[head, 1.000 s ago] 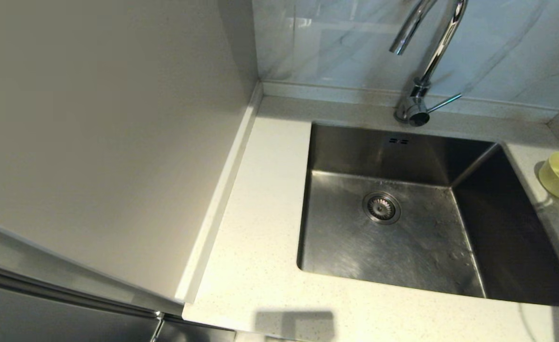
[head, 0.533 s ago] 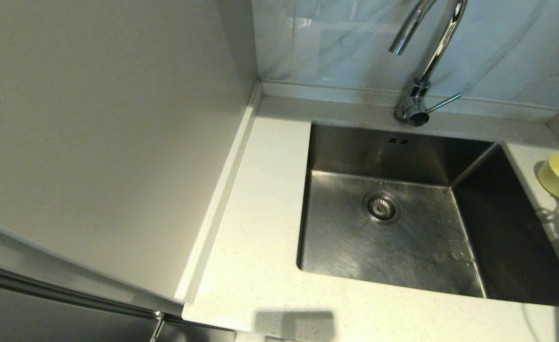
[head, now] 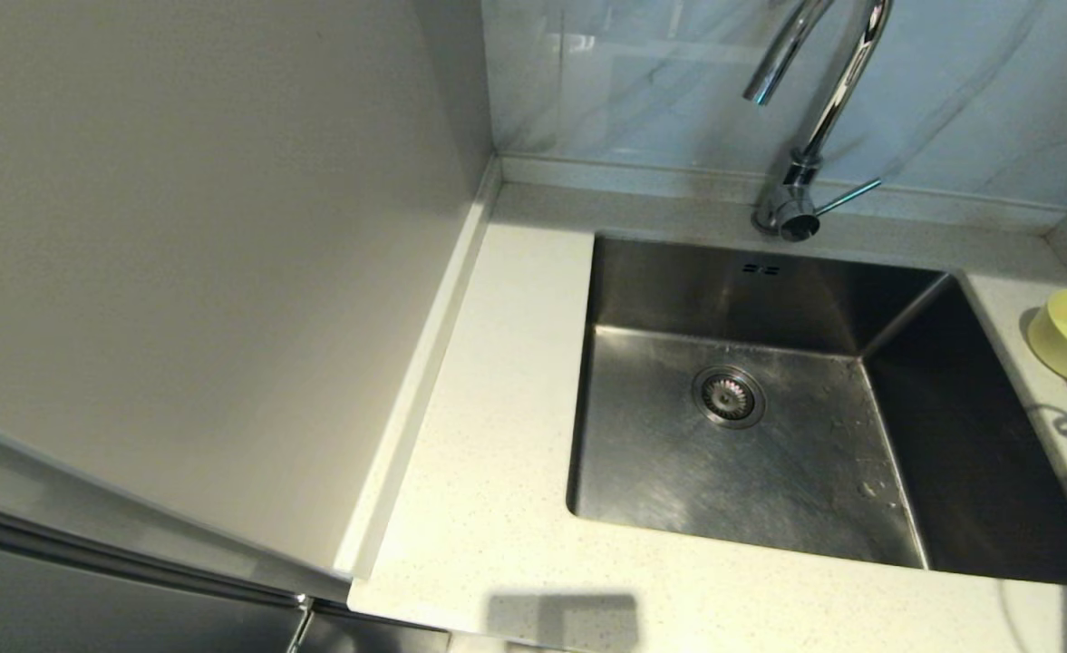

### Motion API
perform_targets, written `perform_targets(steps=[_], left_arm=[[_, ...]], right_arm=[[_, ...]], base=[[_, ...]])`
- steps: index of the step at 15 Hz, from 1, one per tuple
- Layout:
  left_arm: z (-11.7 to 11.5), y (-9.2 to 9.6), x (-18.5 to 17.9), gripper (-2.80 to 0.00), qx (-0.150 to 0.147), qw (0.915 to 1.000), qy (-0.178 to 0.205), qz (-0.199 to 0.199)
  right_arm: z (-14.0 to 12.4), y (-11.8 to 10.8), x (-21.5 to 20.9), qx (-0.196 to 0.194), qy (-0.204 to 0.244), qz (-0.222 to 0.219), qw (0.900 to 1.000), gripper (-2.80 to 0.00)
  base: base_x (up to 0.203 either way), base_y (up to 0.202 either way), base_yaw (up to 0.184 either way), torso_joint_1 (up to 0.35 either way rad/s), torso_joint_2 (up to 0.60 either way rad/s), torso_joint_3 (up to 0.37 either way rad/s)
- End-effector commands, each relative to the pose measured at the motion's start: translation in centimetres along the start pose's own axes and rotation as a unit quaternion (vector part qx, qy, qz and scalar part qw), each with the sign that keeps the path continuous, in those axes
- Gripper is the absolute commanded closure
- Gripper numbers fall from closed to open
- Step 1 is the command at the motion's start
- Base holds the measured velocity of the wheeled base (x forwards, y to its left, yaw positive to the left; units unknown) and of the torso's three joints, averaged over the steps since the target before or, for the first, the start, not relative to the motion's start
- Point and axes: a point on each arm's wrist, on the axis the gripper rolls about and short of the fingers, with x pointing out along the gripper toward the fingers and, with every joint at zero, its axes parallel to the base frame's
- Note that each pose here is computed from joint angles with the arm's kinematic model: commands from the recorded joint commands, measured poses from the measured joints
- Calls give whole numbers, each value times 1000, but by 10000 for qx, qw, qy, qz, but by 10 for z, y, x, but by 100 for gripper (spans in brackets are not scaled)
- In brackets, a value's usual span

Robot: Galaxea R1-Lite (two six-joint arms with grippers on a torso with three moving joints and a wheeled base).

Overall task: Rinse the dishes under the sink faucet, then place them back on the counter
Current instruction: Put the chopsticks back to the table from the sink

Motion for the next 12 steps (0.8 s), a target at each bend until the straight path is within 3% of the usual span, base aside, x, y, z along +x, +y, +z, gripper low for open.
perform_targets(steps=[1,12], left_arm=[[0,0,0,0,-4,10000,-17,3],[0,0,0,0,-4,10000,-17,3]], right_arm=[[-2,1,-3,-24,-21,51,10000,0],[7,19,-3,-296,-170,296,9990,0]], base=[[0,0,0,0,0,0],[0,0,0,0,0,0]])
